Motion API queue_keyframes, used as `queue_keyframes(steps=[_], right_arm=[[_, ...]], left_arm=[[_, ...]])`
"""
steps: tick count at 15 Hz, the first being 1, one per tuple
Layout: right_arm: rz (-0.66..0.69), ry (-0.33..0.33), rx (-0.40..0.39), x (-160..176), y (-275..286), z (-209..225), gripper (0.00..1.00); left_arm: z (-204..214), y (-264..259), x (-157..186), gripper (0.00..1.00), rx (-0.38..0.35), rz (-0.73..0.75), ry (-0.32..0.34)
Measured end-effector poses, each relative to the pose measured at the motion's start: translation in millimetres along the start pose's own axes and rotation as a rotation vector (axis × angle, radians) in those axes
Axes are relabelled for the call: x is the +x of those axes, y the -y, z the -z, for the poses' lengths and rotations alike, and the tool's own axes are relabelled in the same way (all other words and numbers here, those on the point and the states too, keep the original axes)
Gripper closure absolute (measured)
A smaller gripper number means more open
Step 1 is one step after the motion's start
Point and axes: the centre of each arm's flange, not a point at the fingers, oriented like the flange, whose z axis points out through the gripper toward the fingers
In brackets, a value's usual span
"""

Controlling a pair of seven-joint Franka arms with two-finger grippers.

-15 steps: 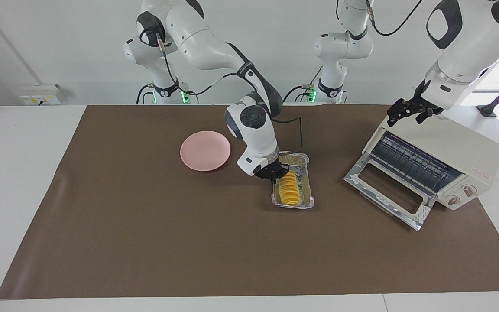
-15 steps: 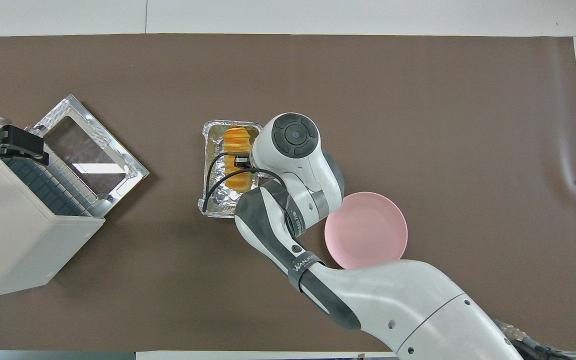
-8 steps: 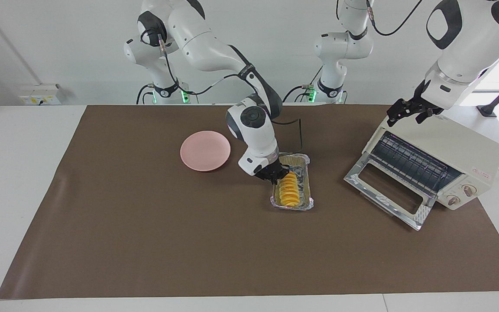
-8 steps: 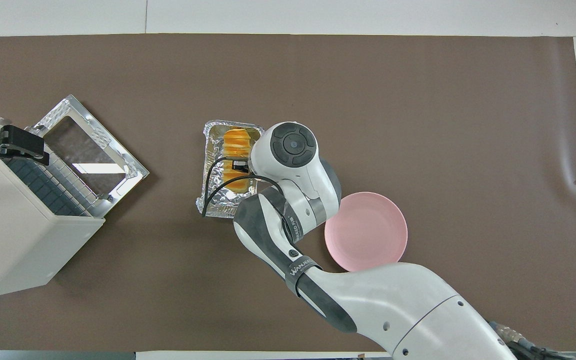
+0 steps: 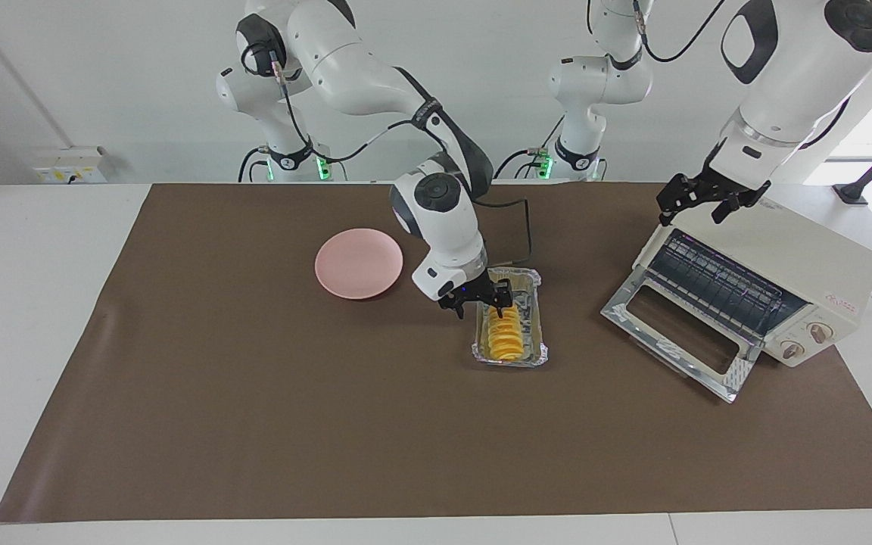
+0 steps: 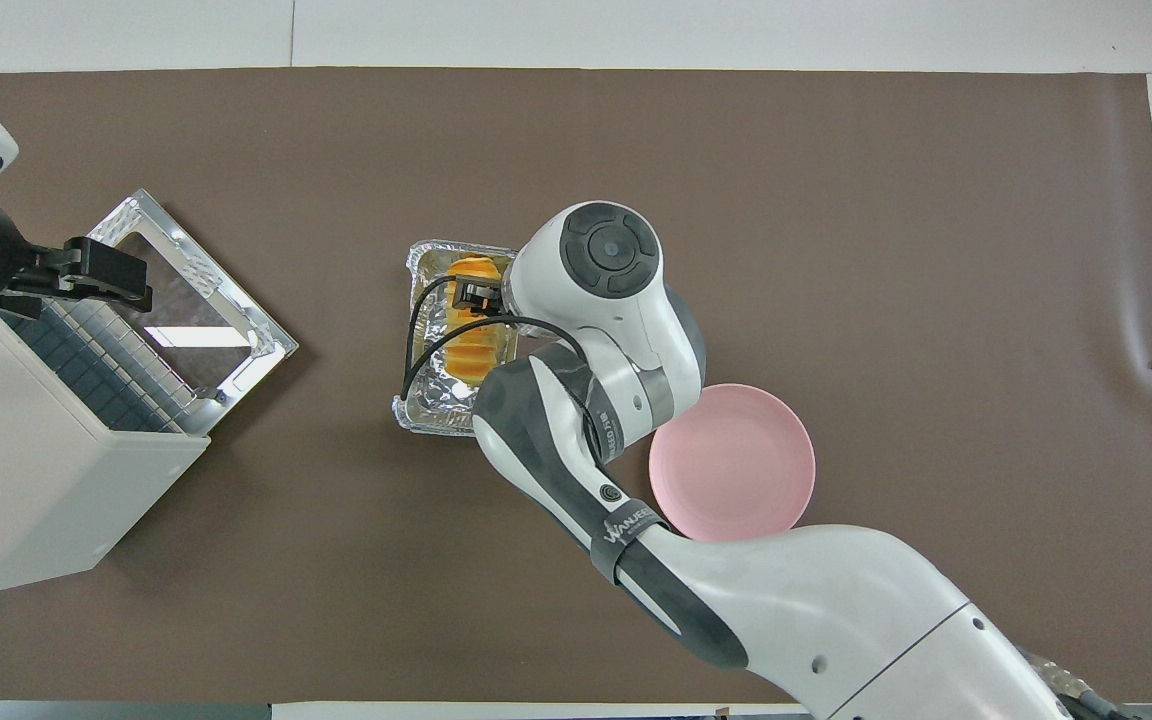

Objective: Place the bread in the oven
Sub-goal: 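Push the foil tray toward the toaster oven with the right gripper, then grasp the foil tray with the left gripper while the right gripper withdraws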

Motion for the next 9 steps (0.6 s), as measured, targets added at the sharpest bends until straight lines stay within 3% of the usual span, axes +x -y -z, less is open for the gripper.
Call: queue_keyframes(steps=[4,9], right_arm=[[-0.078,-0.012,0.013,53,-42,83,0.0],[0.086,0.016,-0.032,89,-131,168,0.0]], left_arm=[[-21,-45,4,0.0,0.0,-0.057,-0.024],[-85,-133,24,0.0,-0.02,-0.038,-0.026]])
